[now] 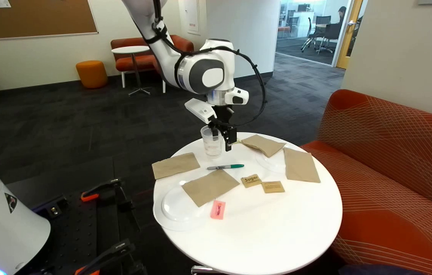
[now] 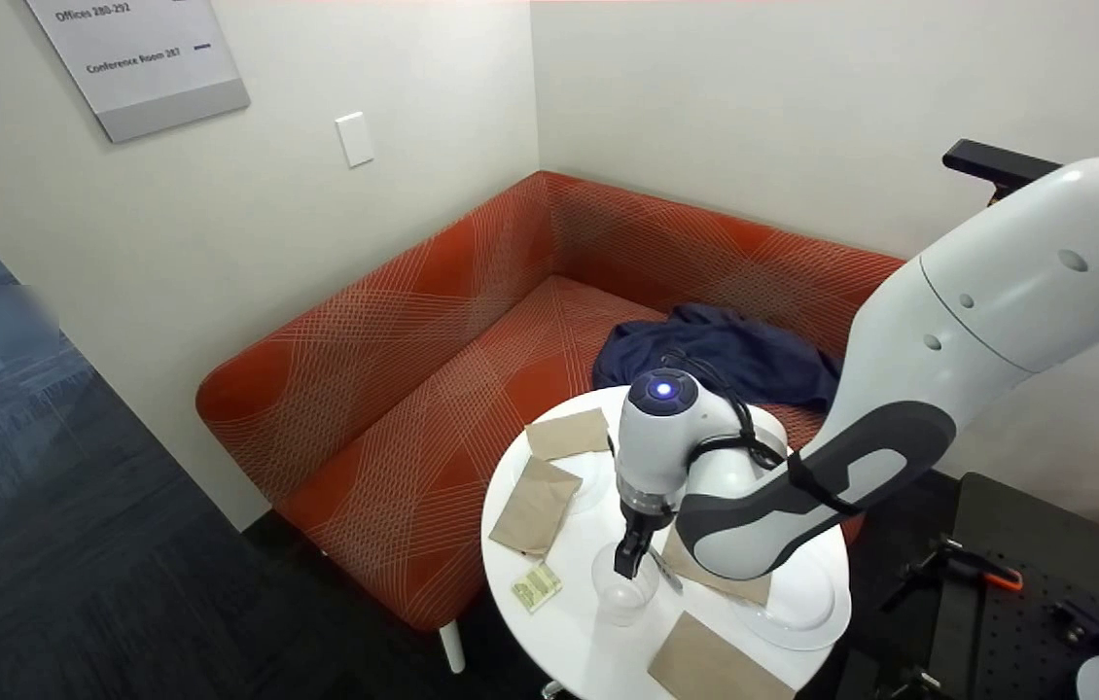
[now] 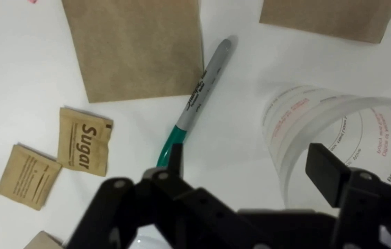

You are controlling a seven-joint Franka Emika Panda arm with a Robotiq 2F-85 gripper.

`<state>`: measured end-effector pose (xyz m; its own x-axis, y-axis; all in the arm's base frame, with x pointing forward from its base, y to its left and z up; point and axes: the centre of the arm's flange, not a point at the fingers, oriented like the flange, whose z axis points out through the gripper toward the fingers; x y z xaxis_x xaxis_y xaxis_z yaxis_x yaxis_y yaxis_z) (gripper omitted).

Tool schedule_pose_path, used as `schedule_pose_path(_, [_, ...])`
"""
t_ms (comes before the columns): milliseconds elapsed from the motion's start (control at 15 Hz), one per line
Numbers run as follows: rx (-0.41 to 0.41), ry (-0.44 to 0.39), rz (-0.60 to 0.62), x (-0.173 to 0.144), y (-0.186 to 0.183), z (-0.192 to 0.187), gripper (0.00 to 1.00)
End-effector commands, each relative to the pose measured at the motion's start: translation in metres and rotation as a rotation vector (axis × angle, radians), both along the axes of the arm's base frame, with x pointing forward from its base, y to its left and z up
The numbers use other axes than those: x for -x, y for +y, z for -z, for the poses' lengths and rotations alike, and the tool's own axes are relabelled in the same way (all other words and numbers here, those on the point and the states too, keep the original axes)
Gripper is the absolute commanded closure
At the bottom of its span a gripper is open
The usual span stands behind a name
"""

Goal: Move the plastic cup from left to right

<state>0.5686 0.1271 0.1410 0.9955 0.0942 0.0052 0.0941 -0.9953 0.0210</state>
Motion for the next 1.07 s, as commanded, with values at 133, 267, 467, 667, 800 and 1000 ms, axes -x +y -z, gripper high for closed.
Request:
schedule_pose_path(133, [0.016,0.015,0.019,-0.007,0.003,0.005,0.55])
schedule_pose_path(267, [0.017,0.018,0.018,-0.007,0.003,0.007,0.71])
schedule_pose_path(467, [0.018,0.021,0.017,-0.008,0.003,0.008,0.95])
schedule_pose_path(667, [0.018,0.024,0.016,-0.008,0.003,0.009,1.00])
schedule_pose_path(800, [0.018,0.020,0.014,-0.009,0.005,0.004,0.99])
schedule_pose_path(1000, [0.024,-0.006,0.011,-0.004,0.003,-0.012,0.99])
